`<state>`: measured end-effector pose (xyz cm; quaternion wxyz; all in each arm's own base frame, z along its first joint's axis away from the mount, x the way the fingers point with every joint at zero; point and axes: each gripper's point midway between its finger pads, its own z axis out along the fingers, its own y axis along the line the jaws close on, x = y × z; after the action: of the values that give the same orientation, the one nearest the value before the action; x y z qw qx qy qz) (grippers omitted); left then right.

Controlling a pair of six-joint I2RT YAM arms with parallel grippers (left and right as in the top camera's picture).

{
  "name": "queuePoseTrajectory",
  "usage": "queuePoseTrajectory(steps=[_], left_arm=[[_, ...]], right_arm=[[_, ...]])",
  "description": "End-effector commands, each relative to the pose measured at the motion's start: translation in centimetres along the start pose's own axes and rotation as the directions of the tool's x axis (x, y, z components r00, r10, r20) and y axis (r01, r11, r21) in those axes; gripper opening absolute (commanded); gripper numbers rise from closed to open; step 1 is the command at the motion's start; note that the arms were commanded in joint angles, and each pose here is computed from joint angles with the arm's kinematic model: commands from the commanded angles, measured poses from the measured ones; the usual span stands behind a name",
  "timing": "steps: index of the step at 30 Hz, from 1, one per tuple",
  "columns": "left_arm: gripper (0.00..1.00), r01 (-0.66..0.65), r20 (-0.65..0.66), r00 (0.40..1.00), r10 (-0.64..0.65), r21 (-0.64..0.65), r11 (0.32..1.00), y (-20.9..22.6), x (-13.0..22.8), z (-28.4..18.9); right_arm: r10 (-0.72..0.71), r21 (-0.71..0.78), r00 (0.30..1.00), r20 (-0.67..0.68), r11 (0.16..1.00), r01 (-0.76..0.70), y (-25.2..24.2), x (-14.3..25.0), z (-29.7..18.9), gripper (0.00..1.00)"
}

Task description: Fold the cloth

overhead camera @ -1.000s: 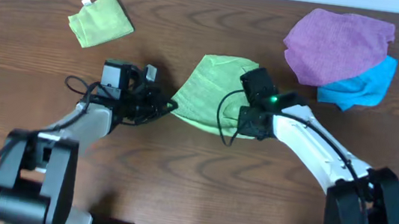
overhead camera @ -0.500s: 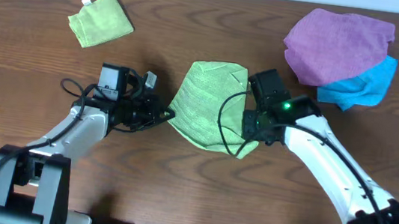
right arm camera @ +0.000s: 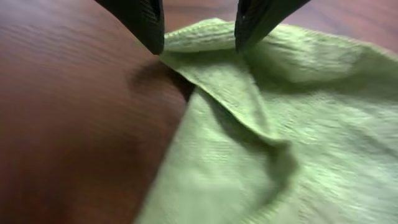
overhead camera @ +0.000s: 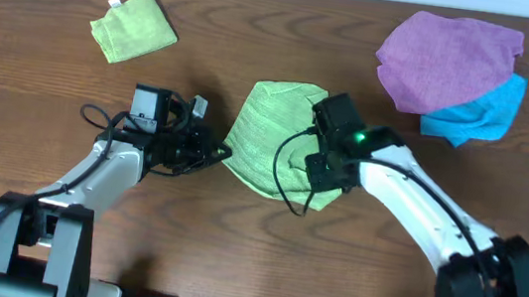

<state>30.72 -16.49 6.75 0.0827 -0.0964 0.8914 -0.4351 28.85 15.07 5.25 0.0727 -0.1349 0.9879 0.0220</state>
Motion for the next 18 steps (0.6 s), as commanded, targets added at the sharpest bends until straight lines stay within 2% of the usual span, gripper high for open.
queuePoseTrajectory(steps=[1,3,6,10,14,18], left_arm=[[0.06,-0.028,0.008,1.0,0.028,0.0,1.0,-0.3,-0.2,-0.3],[0.06,-0.03,0.007,1.0,0.03,-0.001,1.0,-0.3,-0.2,-0.3],[0.06,-0.03,0.006,1.0,0.03,-0.001,1.0,-0.3,-0.2,-0.3],[0.06,-0.028,0.005,1.0,0.028,-0.001,1.0,-0.3,-0.2,-0.3],[0.06,-0.026,0.004,1.0,0.026,-0.002,1.0,-0.3,-0.1,-0.3],[0.06,-0.027,0.004,1.0,0.027,-0.003,1.0,-0.3,-0.1,-0.3]], right_arm=[[0.225,0.075,0.973,-0.046,0.972,-0.221,-2.2,1.2,0.3,0.37],[0.32,0.073,0.942,-0.098,0.947,-0.314,-2.2,2.4,0.2,0.37],[0.374,0.031,0.913,-0.166,0.927,-0.374,-1.4,3.5,0.1,0.37],[0.484,0.049,0.859,-0.168,0.874,-0.483,-1.3,3.6,0.0,0.35],[0.59,0.065,0.787,-0.181,0.806,-0.589,-1.0,4.2,0.4,0.41],[0.677,0.042,0.709,-0.2,0.728,-0.684,-0.2,4.3,1.1,0.4]])
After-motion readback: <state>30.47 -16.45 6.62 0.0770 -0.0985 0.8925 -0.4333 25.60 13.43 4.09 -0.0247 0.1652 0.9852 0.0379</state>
